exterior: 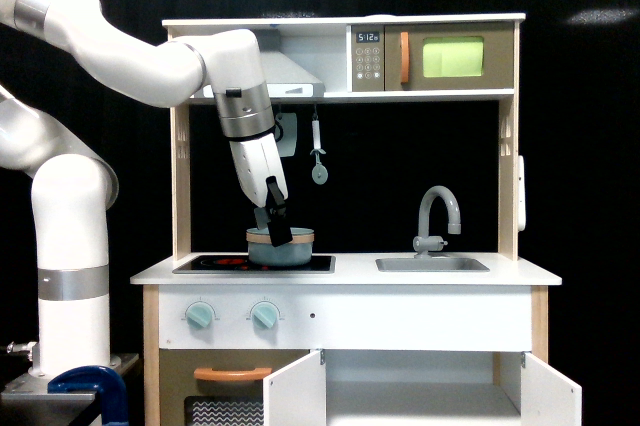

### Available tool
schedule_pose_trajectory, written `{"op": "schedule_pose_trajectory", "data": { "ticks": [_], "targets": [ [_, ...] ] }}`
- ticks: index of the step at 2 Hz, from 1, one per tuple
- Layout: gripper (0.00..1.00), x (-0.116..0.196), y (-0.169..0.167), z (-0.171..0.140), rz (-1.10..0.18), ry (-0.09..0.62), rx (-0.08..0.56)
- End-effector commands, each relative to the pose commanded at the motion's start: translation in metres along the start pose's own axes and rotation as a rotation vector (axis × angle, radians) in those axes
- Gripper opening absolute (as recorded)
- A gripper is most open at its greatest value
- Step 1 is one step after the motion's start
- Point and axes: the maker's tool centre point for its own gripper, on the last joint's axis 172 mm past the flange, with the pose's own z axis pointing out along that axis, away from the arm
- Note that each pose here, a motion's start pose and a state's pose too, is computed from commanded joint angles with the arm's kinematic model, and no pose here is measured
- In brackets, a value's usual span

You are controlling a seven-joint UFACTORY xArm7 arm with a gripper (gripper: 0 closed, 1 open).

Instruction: Put the bowl inside the kitchen cabinet

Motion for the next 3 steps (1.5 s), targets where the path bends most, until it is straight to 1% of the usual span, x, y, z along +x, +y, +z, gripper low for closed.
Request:
{"op": "schedule_pose_trajectory", "data": {
  "ticks": [1, 2, 3],
  "targets": [
    [1.0, 0.007, -0.015, 0.022, -0.018, -0.025, 0.026],
    [1.0, 0.044, -0.02, 0.023, 0.025, -0.084, -0.07],
    [1.0, 0.06, -0.033, 0.025, -0.07, -0.023, 0.018]
  ]
}}
